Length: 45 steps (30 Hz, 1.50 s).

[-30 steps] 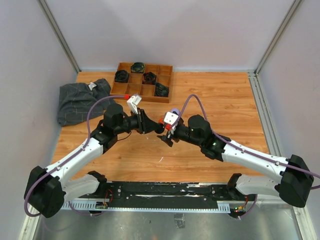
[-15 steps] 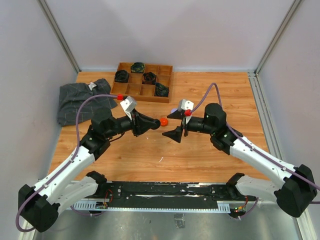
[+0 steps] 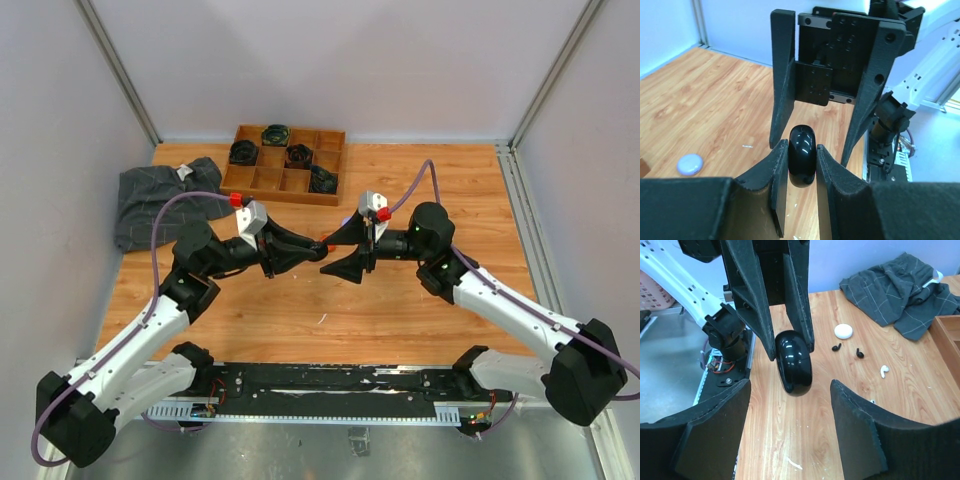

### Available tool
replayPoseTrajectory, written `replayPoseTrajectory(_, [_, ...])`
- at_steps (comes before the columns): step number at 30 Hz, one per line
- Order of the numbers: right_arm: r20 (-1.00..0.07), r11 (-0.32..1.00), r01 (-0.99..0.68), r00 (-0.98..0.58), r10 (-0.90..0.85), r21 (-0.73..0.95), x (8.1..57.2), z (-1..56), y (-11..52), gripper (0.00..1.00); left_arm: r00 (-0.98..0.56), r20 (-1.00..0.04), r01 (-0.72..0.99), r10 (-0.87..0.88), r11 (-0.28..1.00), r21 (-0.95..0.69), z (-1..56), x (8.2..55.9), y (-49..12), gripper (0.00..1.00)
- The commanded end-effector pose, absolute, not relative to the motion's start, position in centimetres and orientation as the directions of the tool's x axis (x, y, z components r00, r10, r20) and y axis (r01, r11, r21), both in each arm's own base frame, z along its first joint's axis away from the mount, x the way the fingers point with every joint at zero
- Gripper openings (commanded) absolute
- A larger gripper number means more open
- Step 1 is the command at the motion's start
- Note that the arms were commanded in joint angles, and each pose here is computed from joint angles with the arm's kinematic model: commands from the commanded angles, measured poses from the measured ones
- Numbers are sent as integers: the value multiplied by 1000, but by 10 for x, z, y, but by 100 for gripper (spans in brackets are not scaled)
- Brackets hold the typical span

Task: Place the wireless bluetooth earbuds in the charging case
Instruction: Open the charging case.

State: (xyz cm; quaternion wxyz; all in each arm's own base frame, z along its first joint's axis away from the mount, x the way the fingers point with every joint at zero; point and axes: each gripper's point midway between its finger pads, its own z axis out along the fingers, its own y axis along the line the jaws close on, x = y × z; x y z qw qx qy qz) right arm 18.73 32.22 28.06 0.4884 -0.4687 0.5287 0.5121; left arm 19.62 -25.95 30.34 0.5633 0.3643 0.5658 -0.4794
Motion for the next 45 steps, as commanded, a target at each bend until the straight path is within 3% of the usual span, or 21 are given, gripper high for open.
replayPoseTrajectory(1, [-996, -16, -998, -63, 59, 62, 185, 303, 324, 63, -65, -987, 976, -145, 195, -93, 315, 184, -263, 0])
replayPoseTrajectory(10, [-996, -72, -994, -79, 42, 76, 179, 302, 326, 46, -79, -989, 986, -125, 139, -96, 312, 177, -266, 0])
replayPoseTrajectory(37, [-995, -148, -984, -99, -31, 102, 170, 286, 328, 32, -122, -992, 981, -14, 151, -123, 307, 185, -268, 0])
replayPoseTrajectory(41, [-994, -149, -984, -99, -34, 103, 171, 284, 328, 28, -127, -992, 980, -13, 151, -127, 309, 186, -269, 0])
replayPoseTrajectory(45, [-995, -144, -984, -99, -34, 103, 173, 281, 329, 14, -140, -990, 976, 10, 171, -137, 307, 190, -268, 0])
